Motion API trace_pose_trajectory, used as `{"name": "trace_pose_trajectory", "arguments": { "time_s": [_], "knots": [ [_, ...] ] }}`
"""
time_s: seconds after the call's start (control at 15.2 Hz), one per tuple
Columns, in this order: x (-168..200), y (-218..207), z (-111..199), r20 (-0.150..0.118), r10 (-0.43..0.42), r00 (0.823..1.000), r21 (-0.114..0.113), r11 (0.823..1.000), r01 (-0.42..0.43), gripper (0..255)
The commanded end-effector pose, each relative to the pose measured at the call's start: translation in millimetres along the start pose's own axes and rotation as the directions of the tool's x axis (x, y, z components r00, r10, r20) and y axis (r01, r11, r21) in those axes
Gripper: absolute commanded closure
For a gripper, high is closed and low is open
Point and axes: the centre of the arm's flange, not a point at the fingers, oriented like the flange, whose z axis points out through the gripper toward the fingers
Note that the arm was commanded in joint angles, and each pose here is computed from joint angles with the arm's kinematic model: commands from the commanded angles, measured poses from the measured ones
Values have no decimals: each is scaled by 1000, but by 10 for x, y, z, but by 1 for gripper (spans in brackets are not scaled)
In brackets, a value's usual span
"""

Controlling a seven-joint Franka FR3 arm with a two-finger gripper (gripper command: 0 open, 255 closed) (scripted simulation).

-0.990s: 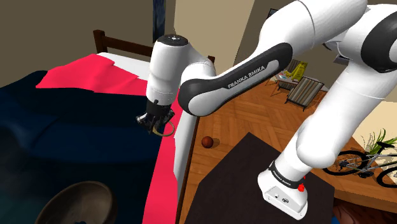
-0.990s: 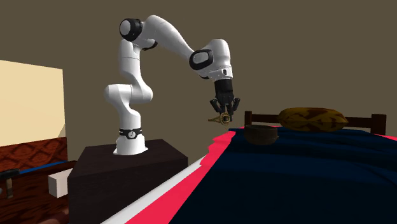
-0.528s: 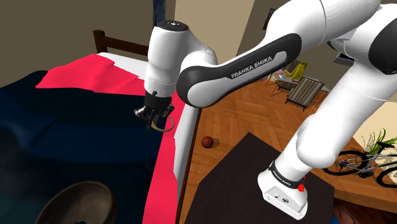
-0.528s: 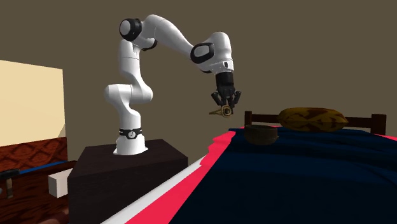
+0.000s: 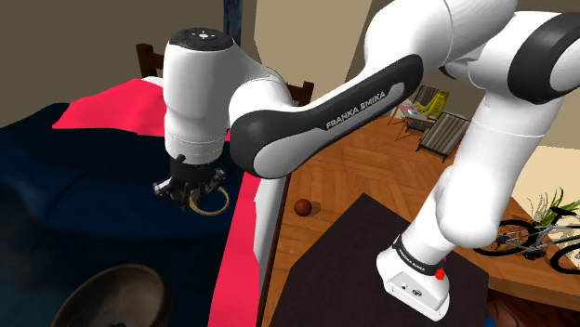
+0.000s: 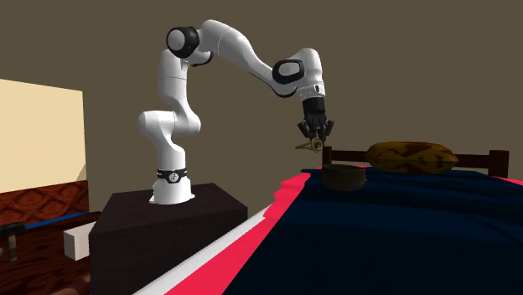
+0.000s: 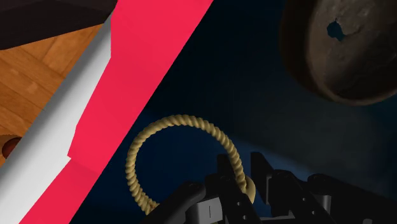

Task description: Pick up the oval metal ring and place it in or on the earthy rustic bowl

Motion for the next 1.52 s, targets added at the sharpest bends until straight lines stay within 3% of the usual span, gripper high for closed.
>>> {"name": "trace_pose_trajectory", "arguments": {
  "time_s": [0.0,0.99,1.45],
  "knots": [
    [-130,-272,-6,-1,2,1000,0,1000,-2,255],
    [-919,-2103,-36,-1,2,1000,0,1000,-2,255],
    [-979,-2081,328,-1,2,1000,0,1000,-2,255]
  ]
}}
